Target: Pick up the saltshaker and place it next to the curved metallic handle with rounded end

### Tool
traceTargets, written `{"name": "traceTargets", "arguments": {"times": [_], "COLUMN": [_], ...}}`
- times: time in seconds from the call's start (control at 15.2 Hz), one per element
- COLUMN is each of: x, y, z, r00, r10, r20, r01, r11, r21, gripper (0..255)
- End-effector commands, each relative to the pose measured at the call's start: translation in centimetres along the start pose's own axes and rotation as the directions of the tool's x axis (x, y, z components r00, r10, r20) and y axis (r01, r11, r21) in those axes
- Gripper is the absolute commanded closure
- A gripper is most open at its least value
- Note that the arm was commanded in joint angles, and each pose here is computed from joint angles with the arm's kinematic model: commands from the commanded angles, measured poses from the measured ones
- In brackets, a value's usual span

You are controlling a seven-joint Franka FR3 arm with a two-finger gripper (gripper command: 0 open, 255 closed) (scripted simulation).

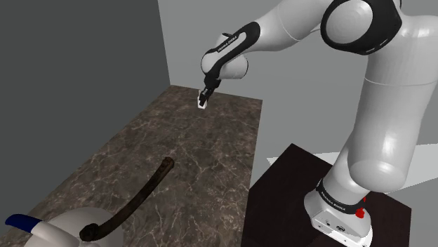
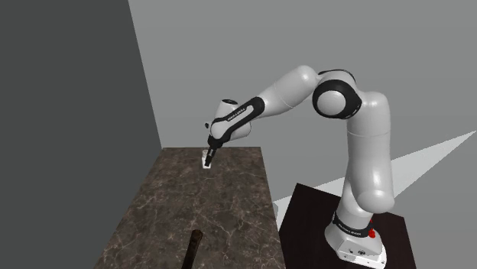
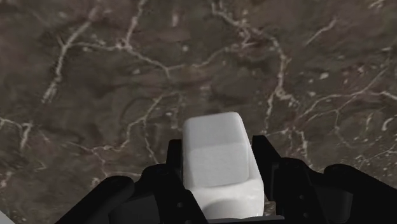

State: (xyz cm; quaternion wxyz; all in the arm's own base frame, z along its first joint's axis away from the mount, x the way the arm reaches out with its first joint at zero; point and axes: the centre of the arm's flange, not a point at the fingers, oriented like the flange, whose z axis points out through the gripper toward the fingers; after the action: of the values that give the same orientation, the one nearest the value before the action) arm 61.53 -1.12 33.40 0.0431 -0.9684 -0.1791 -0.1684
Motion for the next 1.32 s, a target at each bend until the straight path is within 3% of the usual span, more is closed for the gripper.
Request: {"name": "traceTargets", "arguments": {"times": [0.0, 1.25], "x": [0.3, 3.8], "y": [0.0, -0.2], "z": [-1.0, -10.4], "r00": [1.000, 1.000], "r10": [0.000, 0.000], "r20": [0.000, 0.000], "r01": [0.000, 0.000], "r11": [1.000, 1.000], "r21": [0.000, 0.000], "gripper": [255, 255]}}
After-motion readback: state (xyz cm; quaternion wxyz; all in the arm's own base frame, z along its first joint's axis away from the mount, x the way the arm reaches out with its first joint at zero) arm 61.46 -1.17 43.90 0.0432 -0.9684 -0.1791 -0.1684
